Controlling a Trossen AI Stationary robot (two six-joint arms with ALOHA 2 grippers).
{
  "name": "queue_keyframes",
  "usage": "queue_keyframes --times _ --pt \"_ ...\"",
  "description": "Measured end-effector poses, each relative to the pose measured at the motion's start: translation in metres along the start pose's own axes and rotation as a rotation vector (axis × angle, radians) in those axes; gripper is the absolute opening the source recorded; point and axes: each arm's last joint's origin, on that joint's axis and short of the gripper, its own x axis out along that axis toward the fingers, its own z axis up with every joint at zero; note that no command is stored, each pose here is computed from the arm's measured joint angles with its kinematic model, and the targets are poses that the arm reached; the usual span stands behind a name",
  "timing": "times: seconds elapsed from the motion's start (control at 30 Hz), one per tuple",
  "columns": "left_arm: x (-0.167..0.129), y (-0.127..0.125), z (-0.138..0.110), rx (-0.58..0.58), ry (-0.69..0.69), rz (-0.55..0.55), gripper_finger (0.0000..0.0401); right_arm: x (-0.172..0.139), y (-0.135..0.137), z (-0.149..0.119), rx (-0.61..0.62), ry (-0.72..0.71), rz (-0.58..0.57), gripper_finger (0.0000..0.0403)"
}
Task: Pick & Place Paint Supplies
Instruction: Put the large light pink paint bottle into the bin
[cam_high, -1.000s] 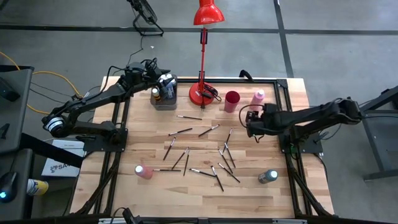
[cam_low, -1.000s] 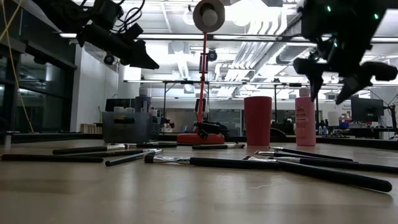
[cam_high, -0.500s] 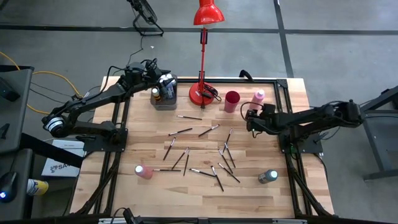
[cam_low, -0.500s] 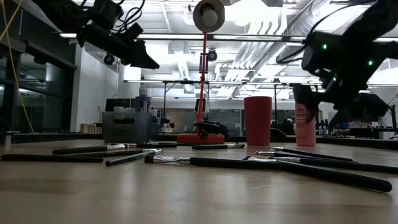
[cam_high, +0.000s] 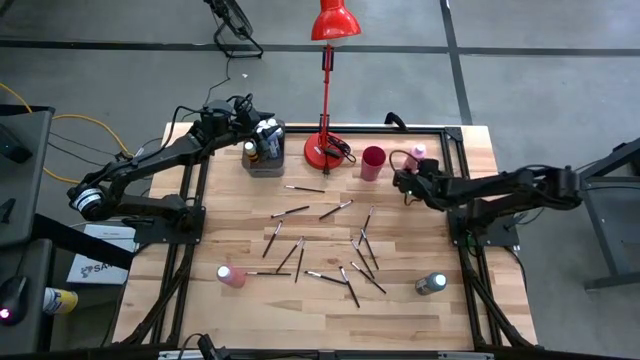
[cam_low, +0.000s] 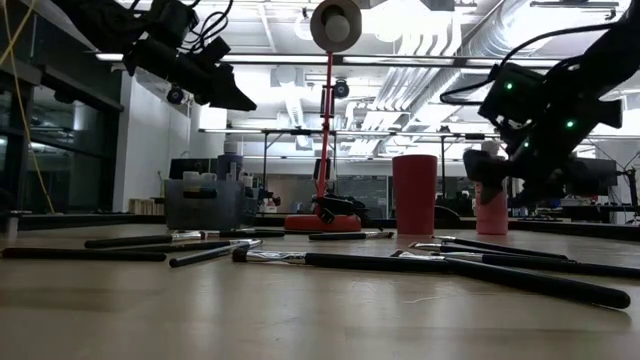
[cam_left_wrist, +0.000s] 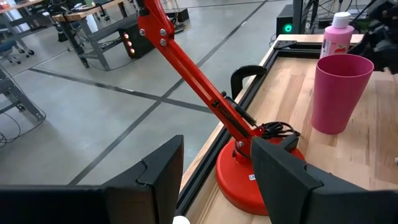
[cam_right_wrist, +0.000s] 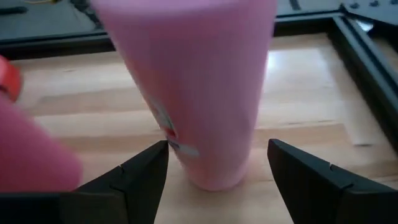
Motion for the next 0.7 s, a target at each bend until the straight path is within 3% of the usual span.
queue_keyframes --times 0.7 --pt "0.000 0.000 -0.001 -0.002 0.013 -0.002 0.0184 0.032 -0.010 0.000 0.056 0.058 -0.133 0.0268"
